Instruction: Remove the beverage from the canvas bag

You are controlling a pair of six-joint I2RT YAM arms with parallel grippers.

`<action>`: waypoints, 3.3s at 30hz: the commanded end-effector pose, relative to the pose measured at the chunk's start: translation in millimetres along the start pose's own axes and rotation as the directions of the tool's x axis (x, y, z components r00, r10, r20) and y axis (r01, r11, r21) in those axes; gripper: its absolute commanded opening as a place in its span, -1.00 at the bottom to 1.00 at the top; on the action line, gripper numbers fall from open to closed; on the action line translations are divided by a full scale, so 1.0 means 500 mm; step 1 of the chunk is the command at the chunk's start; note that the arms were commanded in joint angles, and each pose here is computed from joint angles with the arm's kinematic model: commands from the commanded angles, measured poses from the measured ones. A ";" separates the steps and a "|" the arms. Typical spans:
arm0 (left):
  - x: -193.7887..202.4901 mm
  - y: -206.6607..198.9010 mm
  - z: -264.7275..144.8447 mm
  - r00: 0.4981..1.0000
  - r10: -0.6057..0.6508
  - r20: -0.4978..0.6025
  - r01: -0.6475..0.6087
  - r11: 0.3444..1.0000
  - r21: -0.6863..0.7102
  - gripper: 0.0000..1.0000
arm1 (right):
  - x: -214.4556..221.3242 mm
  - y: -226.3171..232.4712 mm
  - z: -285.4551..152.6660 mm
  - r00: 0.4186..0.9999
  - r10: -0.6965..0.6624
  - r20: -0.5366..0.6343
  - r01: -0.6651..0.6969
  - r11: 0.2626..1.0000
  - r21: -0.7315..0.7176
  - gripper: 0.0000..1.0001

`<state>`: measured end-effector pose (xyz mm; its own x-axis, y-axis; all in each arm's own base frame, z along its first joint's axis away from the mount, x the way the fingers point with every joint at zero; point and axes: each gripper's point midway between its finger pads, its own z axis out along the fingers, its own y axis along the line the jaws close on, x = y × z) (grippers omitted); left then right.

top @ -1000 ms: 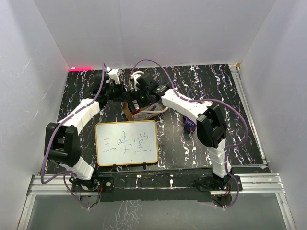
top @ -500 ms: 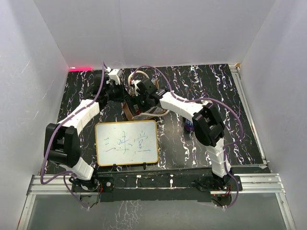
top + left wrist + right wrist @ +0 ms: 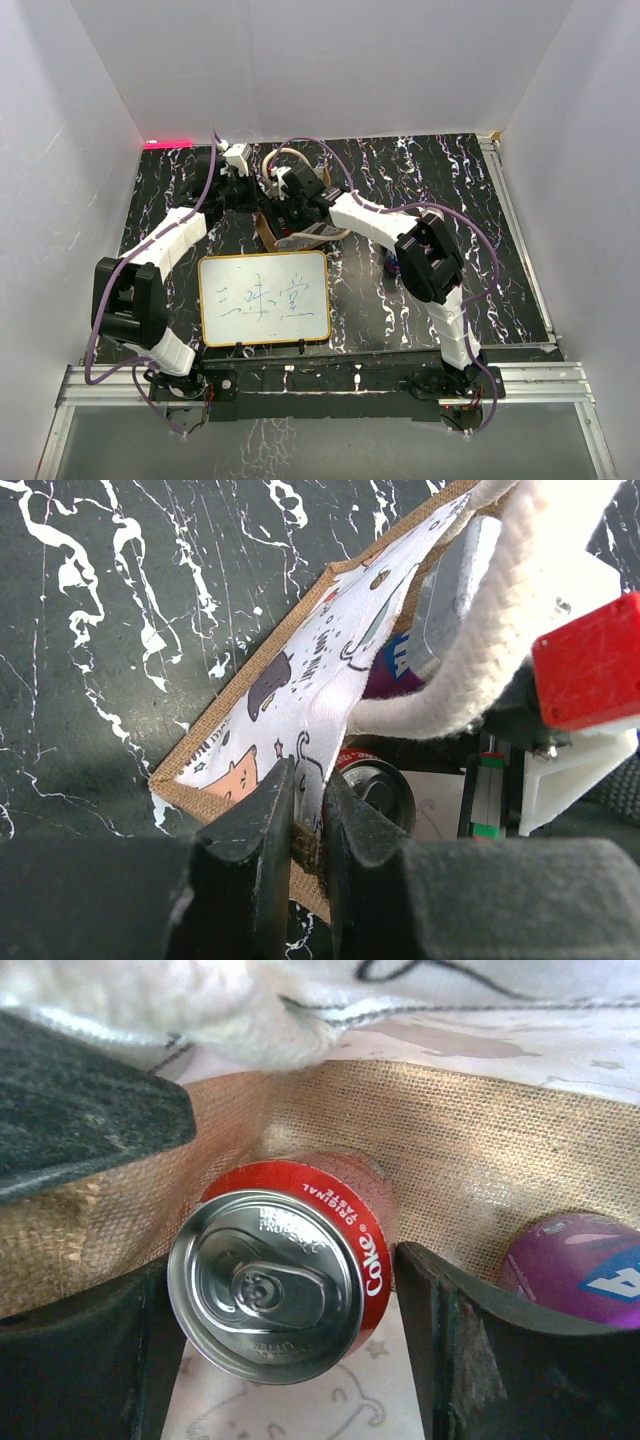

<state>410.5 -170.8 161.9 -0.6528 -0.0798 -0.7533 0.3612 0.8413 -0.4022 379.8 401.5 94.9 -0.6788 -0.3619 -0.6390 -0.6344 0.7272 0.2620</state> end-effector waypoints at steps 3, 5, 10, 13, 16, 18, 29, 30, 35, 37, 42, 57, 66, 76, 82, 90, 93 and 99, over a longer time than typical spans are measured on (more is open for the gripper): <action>-0.055 -0.062 -0.028 0.996 0.030 0.085 -0.038 0.995 0.092 -1.00 | -0.049 0.014 0.006 0.996 -0.038 0.086 0.037 0.999 0.013 0.10; -0.054 -0.059 -0.028 0.996 0.029 0.085 -0.037 0.995 0.088 -1.00 | -0.071 0.024 -0.011 0.992 -0.028 0.123 0.028 1.000 0.003 -0.14; -0.054 -0.052 -0.028 0.996 0.030 0.081 -0.035 0.997 0.069 -1.00 | -0.159 0.039 -0.091 0.961 0.001 0.276 -0.006 1.000 0.017 -0.54; -0.053 -0.048 -0.027 0.997 0.031 0.078 -0.035 0.998 0.054 -1.00 | -0.211 0.034 -0.160 0.925 0.026 0.378 -0.046 0.998 0.044 -0.69; -0.053 -0.044 -0.027 0.997 0.029 0.075 -0.032 0.998 0.044 -1.00 | -0.242 0.018 -0.221 0.884 0.057 0.464 -0.095 0.994 0.059 -0.79; -0.054 -0.043 -0.029 0.997 0.031 0.076 -0.034 0.999 0.040 -1.00 | -0.254 0.005 -0.258 0.856 0.075 0.512 -0.124 0.990 0.062 -0.83; -0.053 -0.040 -0.031 0.997 0.033 0.074 -0.036 0.999 0.030 -1.00 | -0.223 -0.064 -0.526 0.683 0.107 0.722 -0.238 0.968 0.082 -0.85; -0.053 -0.040 -0.030 0.997 0.033 0.073 -0.035 0.999 0.030 -1.00 | -0.216 -0.068 -0.557 0.664 0.090 0.743 -0.241 0.965 0.099 -0.85; -0.056 -0.044 -0.031 0.997 0.030 0.075 -0.032 0.999 0.037 -1.00 | -0.161 -0.088 -0.728 0.576 -0.033 0.817 -0.262 0.939 0.222 -0.85; -0.057 -0.046 -0.030 0.997 0.027 0.073 -0.030 0.999 0.042 -1.00 | -0.124 -0.100 -0.761 0.577 -0.062 0.815 -0.279 0.922 0.267 -0.85; -0.059 -0.049 -0.030 0.997 0.023 0.072 -0.026 0.998 0.049 -1.00 | 0.021 -0.125 -0.698 0.689 0.008 0.725 -0.307 0.909 0.282 -0.85; -0.056 -0.048 -0.029 0.998 0.019 0.066 -0.022 0.999 0.046 -1.00 | 0.265 -0.133 -0.515 0.802 0.309 0.511 -0.450 0.875 0.179 -0.85; -0.053 -0.046 -0.028 0.998 0.016 0.063 -0.019 0.999 0.045 -1.00 | 0.332 -0.248 -0.510 0.721 0.347 0.600 -0.641 0.662 0.388 -0.85; -0.053 -0.044 -0.027 0.998 0.016 0.060 -0.019 0.999 0.040 -1.00 | 0.318 -0.261 -0.507 0.681 0.301 0.667 -0.648 0.672 0.358 -0.85; -0.053 -0.044 -0.026 0.998 0.018 0.060 -0.020 0.999 0.041 -1.00 | 0.333 -0.262 -0.482 0.685 0.326 0.652 -0.654 0.670 0.352 -0.85; -0.054 -0.044 -0.026 0.998 0.016 0.061 -0.019 0.999 0.041 -1.00 | 0.340 -0.268 -0.468 0.699 0.323 0.638 -0.647 0.665 0.372 -0.65; -0.053 -0.044 -0.026 0.998 0.016 0.060 -0.019 0.999 0.039 -1.00 | 0.339 -0.268 -0.462 0.702 0.324 0.634 -0.645 0.667 0.373 -0.42; -0.053 -0.042 -0.026 0.998 0.018 0.060 -0.020 0.999 0.037 -1.00 | 0.339 -0.267 -0.460 0.707 0.326 0.628 -0.641 0.671 0.373 0.15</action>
<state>409.0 -171.9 160.7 -0.6627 -0.0839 -0.7442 0.3471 0.8462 -0.4044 243.5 99.0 86.1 -0.5601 0.2721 -0.7825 0.1557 0.9623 0.2232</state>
